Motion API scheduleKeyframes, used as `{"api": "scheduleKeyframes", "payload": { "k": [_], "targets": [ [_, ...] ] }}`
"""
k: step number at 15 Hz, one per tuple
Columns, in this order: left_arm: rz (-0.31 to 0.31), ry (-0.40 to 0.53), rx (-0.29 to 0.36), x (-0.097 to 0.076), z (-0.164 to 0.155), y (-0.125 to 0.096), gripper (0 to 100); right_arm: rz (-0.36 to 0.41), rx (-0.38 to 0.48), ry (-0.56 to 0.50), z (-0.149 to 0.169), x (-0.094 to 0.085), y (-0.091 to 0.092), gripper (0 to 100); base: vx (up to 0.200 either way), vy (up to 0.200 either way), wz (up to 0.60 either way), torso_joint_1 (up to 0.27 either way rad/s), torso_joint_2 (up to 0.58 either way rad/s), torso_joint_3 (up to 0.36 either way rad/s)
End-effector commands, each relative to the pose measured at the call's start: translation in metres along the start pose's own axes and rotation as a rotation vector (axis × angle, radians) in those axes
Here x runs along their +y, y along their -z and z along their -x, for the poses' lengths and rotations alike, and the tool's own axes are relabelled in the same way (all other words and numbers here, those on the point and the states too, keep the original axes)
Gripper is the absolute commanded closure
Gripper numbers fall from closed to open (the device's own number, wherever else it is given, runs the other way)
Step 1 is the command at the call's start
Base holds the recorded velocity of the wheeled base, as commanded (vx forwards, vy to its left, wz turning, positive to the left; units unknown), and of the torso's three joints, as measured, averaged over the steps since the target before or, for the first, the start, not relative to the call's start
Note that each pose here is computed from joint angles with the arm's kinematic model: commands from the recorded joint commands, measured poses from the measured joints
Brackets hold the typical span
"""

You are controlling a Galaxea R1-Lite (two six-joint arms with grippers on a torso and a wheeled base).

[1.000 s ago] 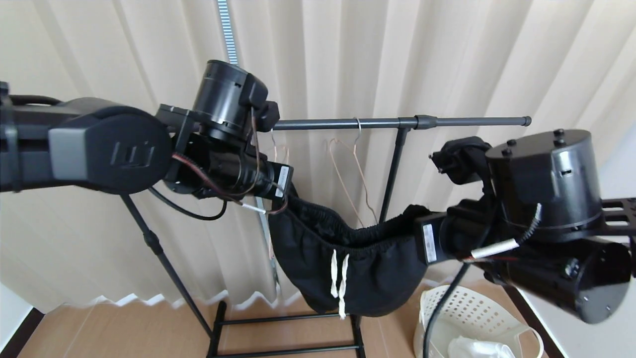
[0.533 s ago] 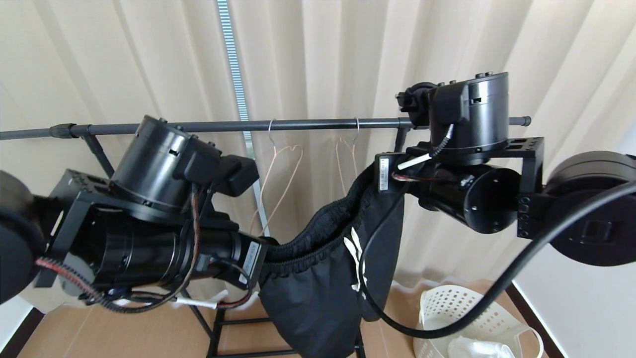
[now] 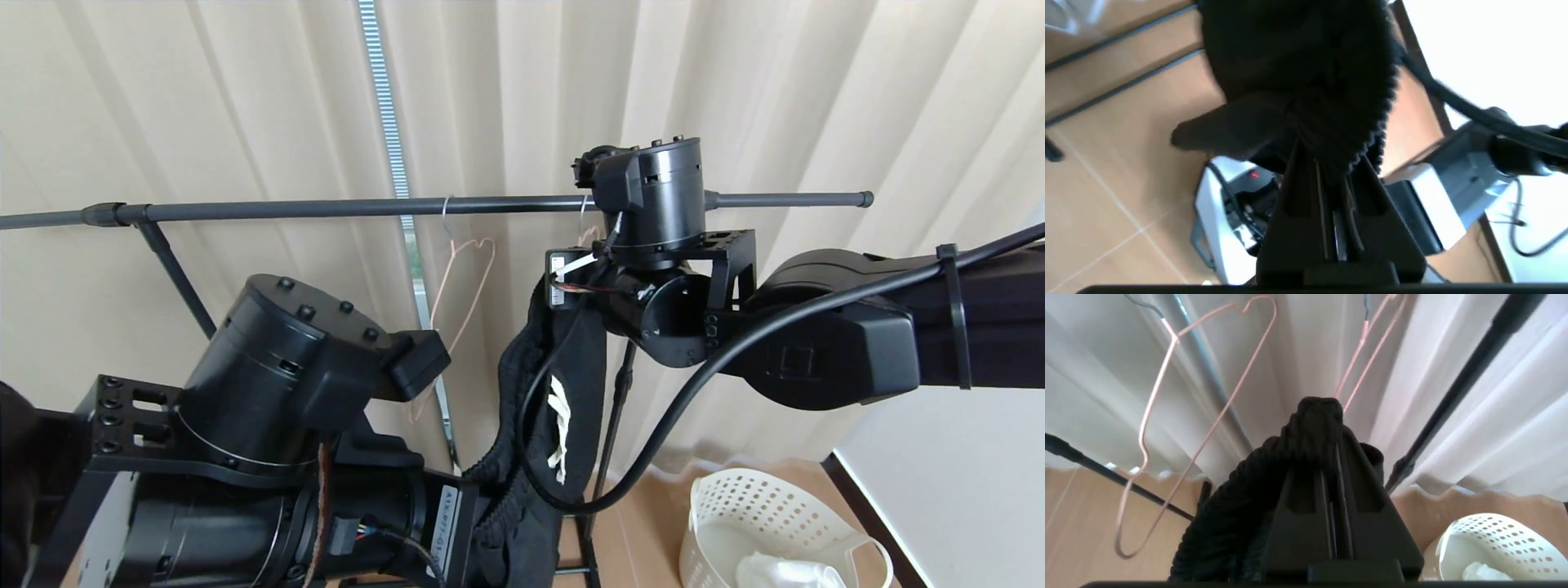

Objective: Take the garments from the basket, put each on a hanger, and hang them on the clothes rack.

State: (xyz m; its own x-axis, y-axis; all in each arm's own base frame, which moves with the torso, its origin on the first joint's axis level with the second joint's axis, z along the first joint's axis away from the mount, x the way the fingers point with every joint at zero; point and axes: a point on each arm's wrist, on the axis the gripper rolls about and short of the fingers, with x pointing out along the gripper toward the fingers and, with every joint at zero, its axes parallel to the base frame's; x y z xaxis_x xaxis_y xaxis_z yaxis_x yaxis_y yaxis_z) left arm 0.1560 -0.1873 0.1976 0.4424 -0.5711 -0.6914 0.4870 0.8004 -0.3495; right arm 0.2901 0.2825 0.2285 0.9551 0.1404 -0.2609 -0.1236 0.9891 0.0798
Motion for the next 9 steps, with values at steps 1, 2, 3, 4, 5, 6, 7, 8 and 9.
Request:
{"api": "scheduleKeyframes", "payload": {
  "k": [1,2,3,4,5,6,7,8,9],
  "targets": [
    [-0.010,0.022,0.022,-0.010,-0.006,0.003,100,0.003,0.005,-0.001,-0.005,0.004,0.004,100,0.000,0.000,0.00,0.000,0.00,0.000],
    [-0.012,0.021,0.023,-0.011,-0.007,0.004,100,0.000,0.004,-0.001,-0.005,0.004,0.003,100,0.000,0.000,0.00,0.000,0.00,0.000],
    [-0.011,0.015,0.026,-0.010,-0.009,0.004,100,-0.008,0.002,-0.002,-0.003,0.003,0.002,100,0.000,0.000,0.00,0.000,0.00,0.000],
    [-0.007,0.006,0.030,-0.009,-0.009,0.005,100,-0.020,-0.001,0.005,0.000,0.000,-0.001,100,0.000,0.000,0.00,0.000,0.00,0.000],
    [-0.002,-0.019,0.022,-0.006,-0.009,0.006,100,-0.032,-0.013,0.017,0.006,-0.006,-0.007,100,0.000,0.000,0.00,0.000,0.00,0.000],
    [0.005,-0.052,0.004,-0.002,-0.009,0.004,100,-0.032,-0.016,0.043,0.010,-0.012,-0.008,100,0.000,0.000,0.00,0.000,0.00,0.000],
    [0.023,-0.109,-0.025,0.006,-0.010,0.000,100,-0.032,-0.019,0.086,0.017,-0.026,-0.009,100,0.000,0.000,0.00,0.000,0.00,0.000],
    [0.032,-0.125,-0.034,0.009,-0.010,-0.003,100,-0.036,-0.021,0.092,0.024,-0.032,-0.010,100,0.000,0.000,0.00,0.000,0.00,0.000],
    [0.040,-0.135,-0.044,0.012,-0.010,-0.007,100,-0.037,-0.021,0.100,0.032,-0.041,-0.012,100,0.000,0.000,0.00,0.000,0.00,0.000]
  ]
}}
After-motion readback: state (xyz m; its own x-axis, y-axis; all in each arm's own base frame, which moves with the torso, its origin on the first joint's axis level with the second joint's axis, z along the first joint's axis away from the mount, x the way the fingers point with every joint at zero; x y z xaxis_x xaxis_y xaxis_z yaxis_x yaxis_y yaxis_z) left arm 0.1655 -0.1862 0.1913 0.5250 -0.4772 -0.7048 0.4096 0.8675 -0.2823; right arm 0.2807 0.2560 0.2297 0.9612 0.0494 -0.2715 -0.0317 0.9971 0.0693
